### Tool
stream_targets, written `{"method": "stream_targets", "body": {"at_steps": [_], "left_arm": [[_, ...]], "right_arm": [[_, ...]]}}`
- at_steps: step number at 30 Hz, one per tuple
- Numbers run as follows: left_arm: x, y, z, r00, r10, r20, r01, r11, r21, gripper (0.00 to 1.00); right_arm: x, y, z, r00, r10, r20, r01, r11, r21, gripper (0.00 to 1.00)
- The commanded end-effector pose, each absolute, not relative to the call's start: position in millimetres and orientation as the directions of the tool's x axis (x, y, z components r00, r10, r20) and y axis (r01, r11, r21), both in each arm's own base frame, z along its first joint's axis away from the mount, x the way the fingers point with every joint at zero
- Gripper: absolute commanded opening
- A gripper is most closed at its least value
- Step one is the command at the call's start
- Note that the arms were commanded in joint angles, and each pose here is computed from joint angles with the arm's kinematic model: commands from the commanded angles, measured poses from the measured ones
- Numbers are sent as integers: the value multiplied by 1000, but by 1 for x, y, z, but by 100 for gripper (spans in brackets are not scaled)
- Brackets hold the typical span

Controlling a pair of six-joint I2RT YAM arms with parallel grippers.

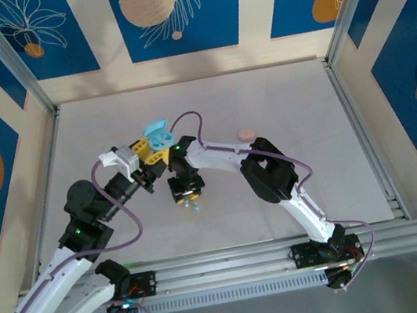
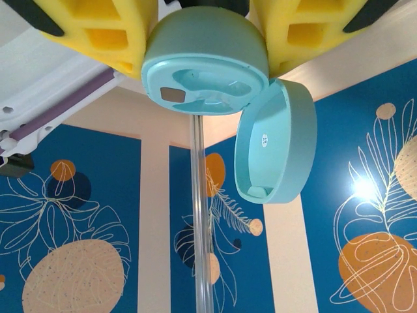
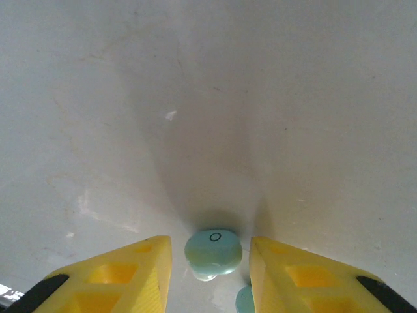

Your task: Insert wireless bluetooth earbuds into charging case

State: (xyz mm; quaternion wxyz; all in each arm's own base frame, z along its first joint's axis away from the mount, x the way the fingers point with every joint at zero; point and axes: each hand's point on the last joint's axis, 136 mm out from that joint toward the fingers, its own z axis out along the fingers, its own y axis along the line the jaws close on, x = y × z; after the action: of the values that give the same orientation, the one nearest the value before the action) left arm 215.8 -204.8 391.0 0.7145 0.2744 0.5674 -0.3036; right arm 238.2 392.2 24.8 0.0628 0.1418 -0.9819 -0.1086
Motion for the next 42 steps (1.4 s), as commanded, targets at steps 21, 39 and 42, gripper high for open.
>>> {"method": "stream_targets", "body": {"at_steps": [21, 39, 42], "left_arm": [[209, -203, 411, 206, -160, -966, 751, 658, 51, 24], [209, -202, 411, 207, -161, -965, 750, 660, 51, 24], [209, -202, 410, 206, -160, -965, 750, 660, 51, 24]], "right_arm": [[231, 407, 16, -918, -380, 111, -354, 914, 197, 32], [230, 400, 11, -897, -434, 90, -431, 901, 51, 28], [230, 401, 11, -896, -436, 89, -432, 900, 56, 26]]}}
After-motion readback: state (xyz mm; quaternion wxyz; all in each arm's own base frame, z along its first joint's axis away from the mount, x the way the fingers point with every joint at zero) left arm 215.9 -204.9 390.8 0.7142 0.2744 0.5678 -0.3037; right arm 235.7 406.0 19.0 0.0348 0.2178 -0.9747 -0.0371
